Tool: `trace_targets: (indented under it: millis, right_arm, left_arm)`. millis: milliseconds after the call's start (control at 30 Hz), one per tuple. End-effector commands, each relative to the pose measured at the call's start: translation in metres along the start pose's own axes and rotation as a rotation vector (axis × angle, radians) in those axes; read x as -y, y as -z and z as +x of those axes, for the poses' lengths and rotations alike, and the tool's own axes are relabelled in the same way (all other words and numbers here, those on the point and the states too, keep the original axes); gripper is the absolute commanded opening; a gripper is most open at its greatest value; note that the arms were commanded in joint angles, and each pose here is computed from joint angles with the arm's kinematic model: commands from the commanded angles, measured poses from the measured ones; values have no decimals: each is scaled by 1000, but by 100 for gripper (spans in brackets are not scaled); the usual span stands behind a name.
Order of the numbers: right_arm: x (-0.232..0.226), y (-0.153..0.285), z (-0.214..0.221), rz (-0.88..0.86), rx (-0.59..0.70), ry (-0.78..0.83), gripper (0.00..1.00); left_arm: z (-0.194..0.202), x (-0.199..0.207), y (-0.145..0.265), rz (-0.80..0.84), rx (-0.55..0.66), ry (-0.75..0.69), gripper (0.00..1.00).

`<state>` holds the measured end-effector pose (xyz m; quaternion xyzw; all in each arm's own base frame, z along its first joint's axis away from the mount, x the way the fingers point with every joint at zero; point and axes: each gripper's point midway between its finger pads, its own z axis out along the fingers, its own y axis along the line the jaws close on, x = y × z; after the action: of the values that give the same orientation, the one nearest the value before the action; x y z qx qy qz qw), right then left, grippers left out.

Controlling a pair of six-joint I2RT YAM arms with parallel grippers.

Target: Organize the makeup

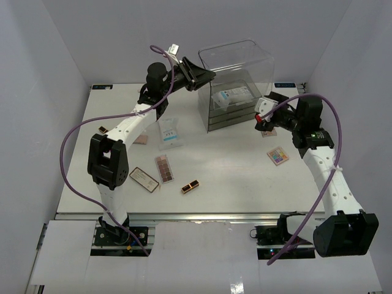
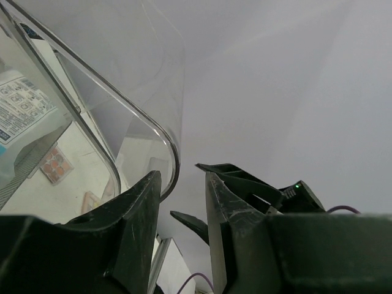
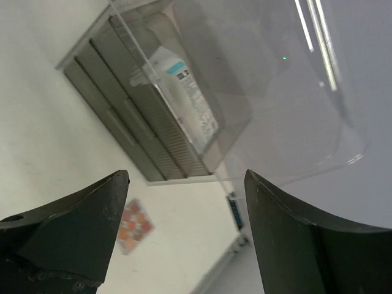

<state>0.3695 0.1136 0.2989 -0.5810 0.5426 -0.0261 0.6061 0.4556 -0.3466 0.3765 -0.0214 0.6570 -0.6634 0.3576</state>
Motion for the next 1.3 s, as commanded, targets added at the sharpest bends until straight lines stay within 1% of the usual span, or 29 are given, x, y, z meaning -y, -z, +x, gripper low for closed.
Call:
trace_targets:
  millis: [0,100,167,267,300,400,500,567,600,667,767,833,967,1267]
  right_arm:
    - [-45,0,6,-102,78,-358,82]
    - [-41,4,23,-56,91,-660,82]
    - [-41,3,33,-45,121,-844,80]
    - [-45,3,42,-43,193,-1032,78]
    - [-46,4,43,-39,205,-1125,78]
    - [-40,1,52,36,238,-1221,78]
    - [-21,-4,77,195,182,-1306,75]
    - [-10,-6,98,304,119,-1402,71]
    - [-7,-7,103,330,112,-1439,70]
    - [-2,-10,107,347,126,-1466,65]
    - [3,-16,110,363,159,-1566,53]
    - [8,-23,117,371,160,-1629,50]
    - [16,-35,122,359,183,-1696,43]
    - [44,-60,123,325,287,-1843,38]
  left_arm:
    - [-12,92,16,173,12,-106,45]
    - [-12,92,15,174,10,-98,45]
    - [-12,92,15,177,10,-96,44]
    - [-12,93,14,179,8,-97,44]
    - [-13,93,14,180,9,-97,44]
    - [-12,91,13,178,8,-93,44]
    - [-13,92,13,182,9,-92,44]
    - [-14,93,13,186,11,-89,44]
    - [-14,93,13,187,11,-86,44]
    - [-14,95,12,192,11,-88,44]
    - [-14,95,12,194,9,-80,44]
    - [-14,96,13,195,10,-80,44]
    - [-15,99,13,199,11,-80,44]
    - [-14,100,13,201,4,-69,44]
